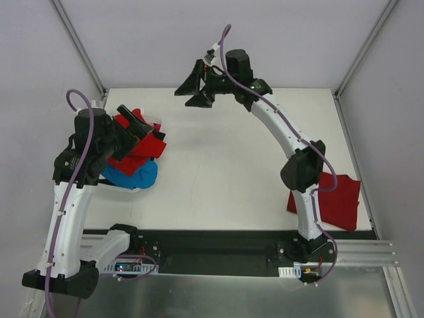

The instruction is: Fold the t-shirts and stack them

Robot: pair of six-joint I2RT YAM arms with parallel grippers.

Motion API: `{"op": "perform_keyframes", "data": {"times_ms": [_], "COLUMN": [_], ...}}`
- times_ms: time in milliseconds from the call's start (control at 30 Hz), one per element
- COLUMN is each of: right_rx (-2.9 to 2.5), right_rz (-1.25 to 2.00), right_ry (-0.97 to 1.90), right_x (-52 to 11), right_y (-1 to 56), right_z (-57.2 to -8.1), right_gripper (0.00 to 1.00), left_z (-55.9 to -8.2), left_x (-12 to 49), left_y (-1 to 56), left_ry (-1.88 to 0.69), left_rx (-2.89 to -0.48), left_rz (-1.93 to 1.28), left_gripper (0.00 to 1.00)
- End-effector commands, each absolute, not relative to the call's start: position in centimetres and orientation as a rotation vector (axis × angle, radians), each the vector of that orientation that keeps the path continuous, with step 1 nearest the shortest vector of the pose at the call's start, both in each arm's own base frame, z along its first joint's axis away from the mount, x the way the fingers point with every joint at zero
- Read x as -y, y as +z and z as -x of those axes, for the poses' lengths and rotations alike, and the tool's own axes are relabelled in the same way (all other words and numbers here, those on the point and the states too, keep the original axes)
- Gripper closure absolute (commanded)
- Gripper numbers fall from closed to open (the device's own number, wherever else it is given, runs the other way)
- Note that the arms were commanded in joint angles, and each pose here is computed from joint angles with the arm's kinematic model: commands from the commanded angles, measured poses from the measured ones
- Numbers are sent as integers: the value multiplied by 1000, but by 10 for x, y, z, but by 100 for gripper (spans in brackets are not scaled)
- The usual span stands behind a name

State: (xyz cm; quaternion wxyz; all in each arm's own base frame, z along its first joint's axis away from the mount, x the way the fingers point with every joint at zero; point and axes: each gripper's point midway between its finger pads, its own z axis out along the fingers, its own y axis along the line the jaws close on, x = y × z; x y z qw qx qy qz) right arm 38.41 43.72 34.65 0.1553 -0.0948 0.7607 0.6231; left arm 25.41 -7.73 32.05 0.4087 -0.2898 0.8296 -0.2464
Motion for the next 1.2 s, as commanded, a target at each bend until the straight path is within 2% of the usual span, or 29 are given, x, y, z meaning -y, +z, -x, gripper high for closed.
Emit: {"op": "perform_keyframes", "data": {"times_ms": [0, 133, 333, 433, 500, 600, 700, 833, 900, 967, 1000, 1033, 1133, 1167], "right_rx": [-2295, -2311, -2488, -2426, -2318, -2199, -2059, -1950, -1969, -1947, -1939, -1910, -1926, -1945], "right_rz": [511, 507, 239, 362, 296, 243, -9, -199, -229, -212, -163, -140, 19, 56], "right_ry": [916, 615, 631, 215, -109, -312, -523, -579, -416, -229, -170, -169, -232, -259], "right_x": [-339, -295, -259, -222, -183, -153, -109, -77, -72, -77, -85, -88, -109, -115], "right_y": [326, 318, 282, 285, 306, 325, 350, 371, 364, 366, 369, 375, 386, 383], "right_z": [-366, -372, -378, -385, -391, -397, -397, -377, -367, -363, -363, -364, -363, -365], "right_gripper": [4, 4, 4, 4, 4, 4, 4, 3, 1, 12, 10, 2, 4, 4], "left_z": [-257, -264, -282, -290, -296, -298, -299, -301, -303, -306, -307, -308, -305, -303], "left_x": [81, 83, 94, 99, 101, 100, 98, 95, 96, 96, 95, 90, 62, 56], "left_y": [328, 324, 333, 336, 335, 331, 329, 333, 337, 342, 343, 342, 343, 343], "left_ry": [-644, -651, -691, -707, -715, -711, -692, -672, -669, -663, -652, -617, -448, -404], "left_rx": [-2080, -2097, -2133, -2147, -2161, -2167, -2163, -2153, -2157, -2154, -2153, -2154, -2125, -2118], "left_rz": [674, 704, 655, 636, 641, 673, 681, 666, 642, 628, 621, 638, 729, 746], "left_gripper": [1, 1, 1, 1, 1, 1, 1, 1, 1, 2, 2, 6, 13, 12]}}
